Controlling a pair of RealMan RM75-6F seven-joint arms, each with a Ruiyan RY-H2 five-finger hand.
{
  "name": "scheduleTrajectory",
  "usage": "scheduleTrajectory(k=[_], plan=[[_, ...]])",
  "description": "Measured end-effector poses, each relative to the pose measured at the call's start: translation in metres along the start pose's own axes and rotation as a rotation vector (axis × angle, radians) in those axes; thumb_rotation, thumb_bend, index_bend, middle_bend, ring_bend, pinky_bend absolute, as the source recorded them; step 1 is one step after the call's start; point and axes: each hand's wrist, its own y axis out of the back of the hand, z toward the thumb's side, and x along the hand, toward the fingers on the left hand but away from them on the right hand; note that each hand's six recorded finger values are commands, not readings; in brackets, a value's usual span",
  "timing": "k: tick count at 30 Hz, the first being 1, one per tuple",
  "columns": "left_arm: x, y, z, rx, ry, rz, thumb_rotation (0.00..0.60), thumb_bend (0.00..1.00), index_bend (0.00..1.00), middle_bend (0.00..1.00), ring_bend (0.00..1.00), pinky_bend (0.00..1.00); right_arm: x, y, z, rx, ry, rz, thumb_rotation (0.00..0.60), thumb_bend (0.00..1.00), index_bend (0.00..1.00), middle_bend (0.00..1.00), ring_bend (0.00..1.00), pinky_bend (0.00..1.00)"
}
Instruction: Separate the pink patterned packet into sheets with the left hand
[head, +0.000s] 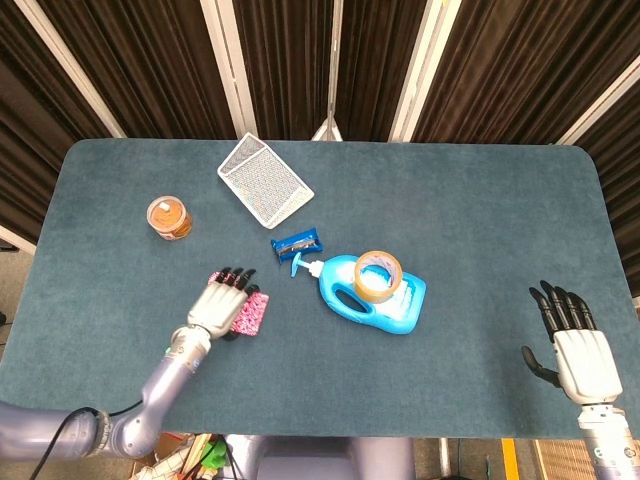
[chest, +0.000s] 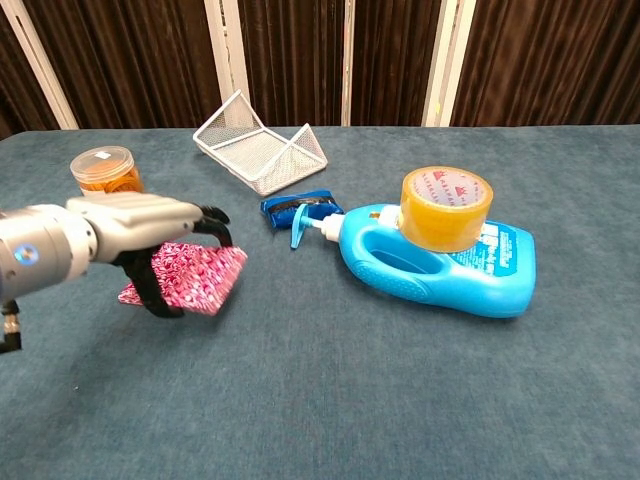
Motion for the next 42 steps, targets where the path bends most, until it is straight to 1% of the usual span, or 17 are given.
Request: scheduleTrajectory(k=[2,4,6,12,16,25,32,36,38,40,42], plan=[[0.001,-0.005,0.005,0.003,-0.008,-0.010,0.600,0.42,0.46,0.00,0.00,0.00,0.000,0.000,0.000,-0.002,-0.001,0.000,0.600,0.36,0.00,0.00,0.00,0.09],[0.003,-0.009,0.009,0.008,-0.012,-0.019,0.600,0.38,0.39,0.00,0.00,0.00,0.000,0.000,-0.001,-0.003,0.000,0.000,0.600,0.36,0.00,0.00,0.00,0.09],[0.005,-0.011,0.011,0.013,-0.013,-0.026,0.600,0.34,0.35,0.00,0.00,0.00,-0.001,0.000,0.000,-0.002,0.001,0.000,0.600,0.36,0.00,0.00,0.00,0.09],[0.006,-0.018,0.009,0.034,0.002,-0.057,0.600,0.24,0.28,0.00,0.00,0.00,-0.001,0.000,0.000,-0.003,0.001,0.001,0.600,0.36,0.00,0.00,0.00,0.09],[0.007,-0.018,0.006,0.052,0.016,-0.072,0.600,0.22,0.17,0.00,0.00,0.00,-0.001,0.000,0.001,-0.004,0.005,0.002,0.600,0.36,0.00,0.00,0.00,0.09],[0.006,-0.015,0.010,0.026,0.017,-0.084,0.600,0.21,0.12,0.00,0.00,0.00,0.000,0.000,0.000,-0.004,0.005,0.000,0.600,0.36,0.00,0.00,0.00,0.09],[0.005,-0.015,0.010,0.034,0.021,-0.093,0.600,0.22,0.22,0.00,0.00,0.00,0.000,0.000,0.001,-0.004,0.007,-0.002,0.600,0.36,0.00,0.00,0.00,0.09],[0.006,-0.017,0.012,0.038,0.022,-0.098,0.600,0.30,0.30,0.00,0.00,0.00,0.000,0.000,0.001,-0.005,0.006,-0.002,0.600,0.36,0.00,0.00,0.00,0.09],[0.007,-0.017,0.014,0.036,0.022,-0.096,0.600,0.35,0.36,0.00,0.00,0.00,0.000,0.000,0.001,-0.005,0.006,-0.002,0.600,0.36,0.00,0.00,0.00,0.09],[0.008,-0.017,0.014,0.030,0.023,-0.094,0.600,0.40,0.45,0.00,0.00,0.00,0.000,0.000,0.001,-0.006,0.007,-0.002,0.600,0.36,0.00,0.00,0.00,0.09],[0.009,-0.017,0.015,0.022,0.023,-0.088,0.600,0.42,0.50,0.00,0.00,0.00,0.000,0.001,0.001,-0.006,0.007,-0.003,0.600,0.36,0.00,0.00,0.00,0.09]])
